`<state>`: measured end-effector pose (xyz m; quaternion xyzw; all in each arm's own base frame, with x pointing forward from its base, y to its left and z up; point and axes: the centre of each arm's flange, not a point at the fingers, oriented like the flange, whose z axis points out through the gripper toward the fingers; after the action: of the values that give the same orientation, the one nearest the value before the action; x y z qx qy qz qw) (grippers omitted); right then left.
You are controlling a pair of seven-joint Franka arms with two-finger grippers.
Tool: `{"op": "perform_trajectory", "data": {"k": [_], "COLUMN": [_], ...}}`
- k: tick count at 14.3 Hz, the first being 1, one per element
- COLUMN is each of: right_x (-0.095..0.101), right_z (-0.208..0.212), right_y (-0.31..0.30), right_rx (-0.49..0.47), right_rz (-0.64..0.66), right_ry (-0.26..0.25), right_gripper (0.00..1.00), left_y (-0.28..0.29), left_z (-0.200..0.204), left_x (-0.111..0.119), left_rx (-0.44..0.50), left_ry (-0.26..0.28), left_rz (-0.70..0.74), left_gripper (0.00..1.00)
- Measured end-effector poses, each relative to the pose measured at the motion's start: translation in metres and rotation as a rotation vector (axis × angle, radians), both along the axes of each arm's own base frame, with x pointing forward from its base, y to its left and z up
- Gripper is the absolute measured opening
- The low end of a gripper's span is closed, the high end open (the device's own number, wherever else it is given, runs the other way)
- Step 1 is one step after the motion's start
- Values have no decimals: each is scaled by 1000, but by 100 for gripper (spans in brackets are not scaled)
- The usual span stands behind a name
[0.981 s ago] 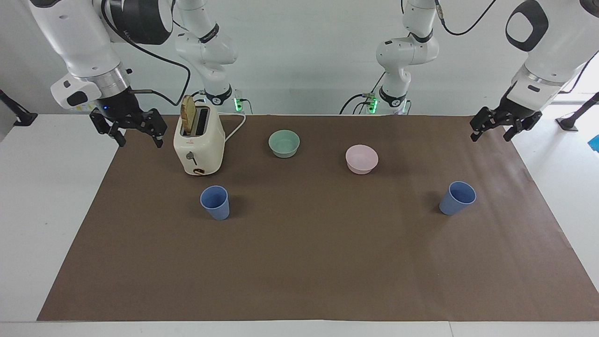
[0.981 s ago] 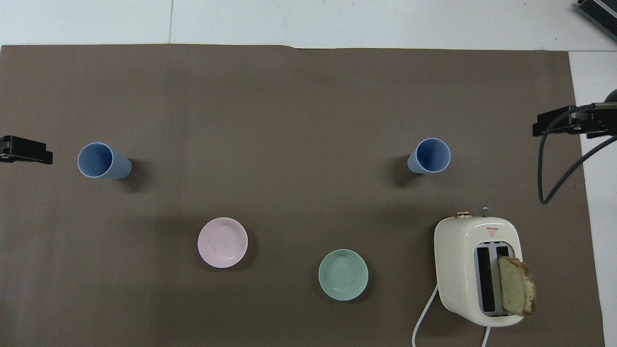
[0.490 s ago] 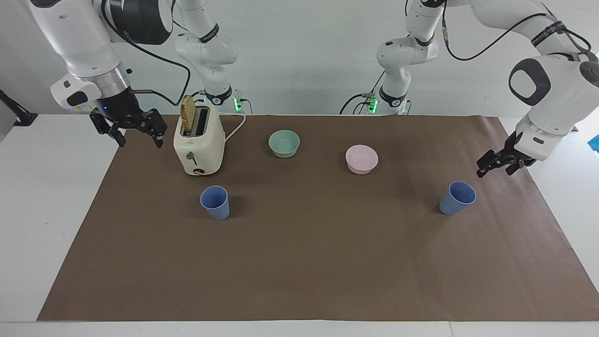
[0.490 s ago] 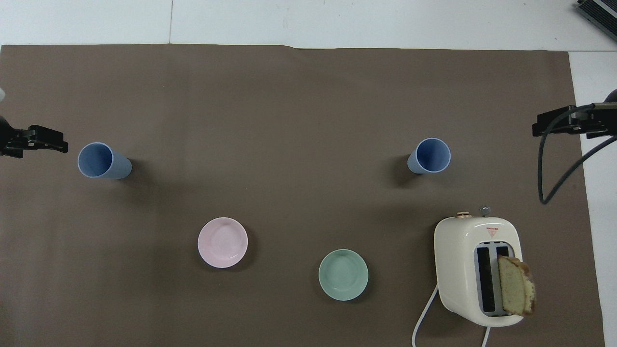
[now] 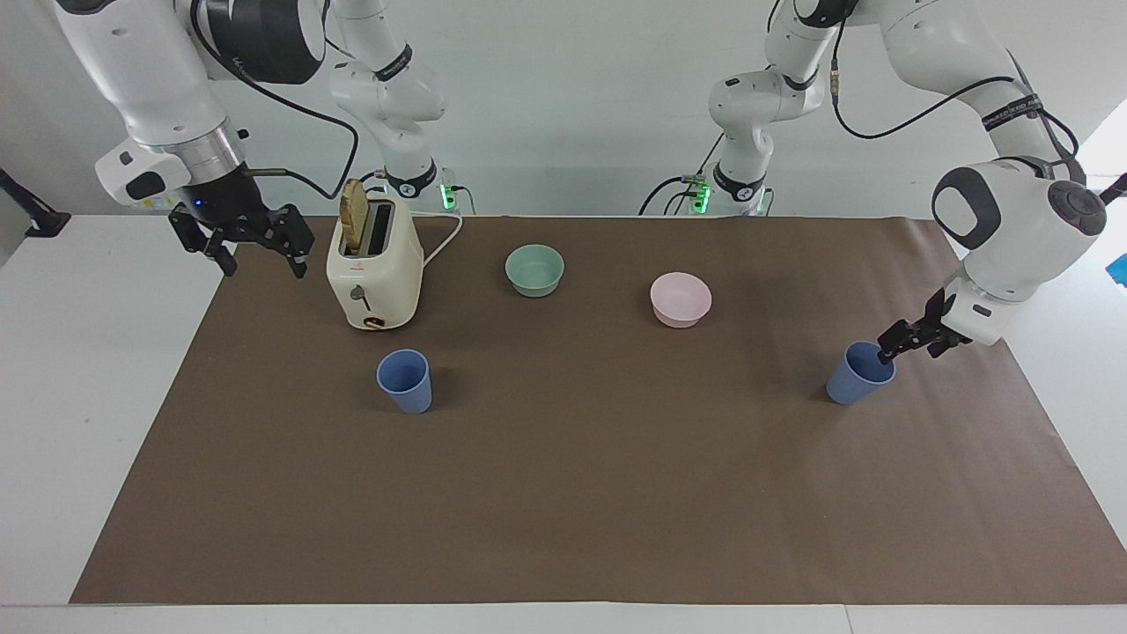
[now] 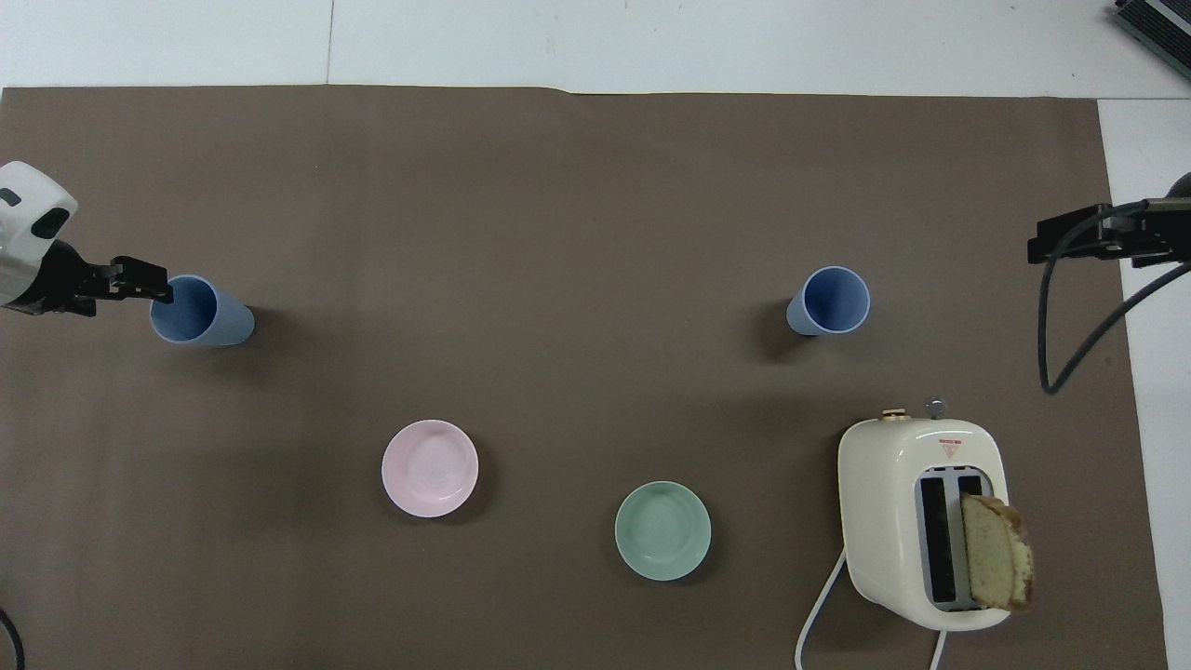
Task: Stack blue cups with both arms
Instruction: 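Reach the left gripper to the blue cup nearest it and grasp it, then carry the blue cup with the left gripper toward the table center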
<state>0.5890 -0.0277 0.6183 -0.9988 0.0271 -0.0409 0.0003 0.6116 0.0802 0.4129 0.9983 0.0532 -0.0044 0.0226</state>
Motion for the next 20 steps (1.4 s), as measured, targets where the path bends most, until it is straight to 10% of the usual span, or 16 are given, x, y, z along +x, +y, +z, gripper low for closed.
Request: {"op": "perform_trajectory", "data": {"k": [7, 13, 20], "right_x": [0, 0, 0], "right_z": [0, 0, 0], "right_y": [0, 0, 0], "right_rx": [0, 0, 0], "right_rz": [0, 0, 0], "right_ry": [0, 0, 0], "right_gripper": [100, 100, 100], "left_y": [-2, -7, -20], "left_z": [-21, -19, 38], "left_x": [2, 3, 16], "left_rx": [-3, -29, -61], "left_ry": [4, -4, -25], "left_rz": [12, 23, 62], "left_gripper": [67, 4, 4]}}
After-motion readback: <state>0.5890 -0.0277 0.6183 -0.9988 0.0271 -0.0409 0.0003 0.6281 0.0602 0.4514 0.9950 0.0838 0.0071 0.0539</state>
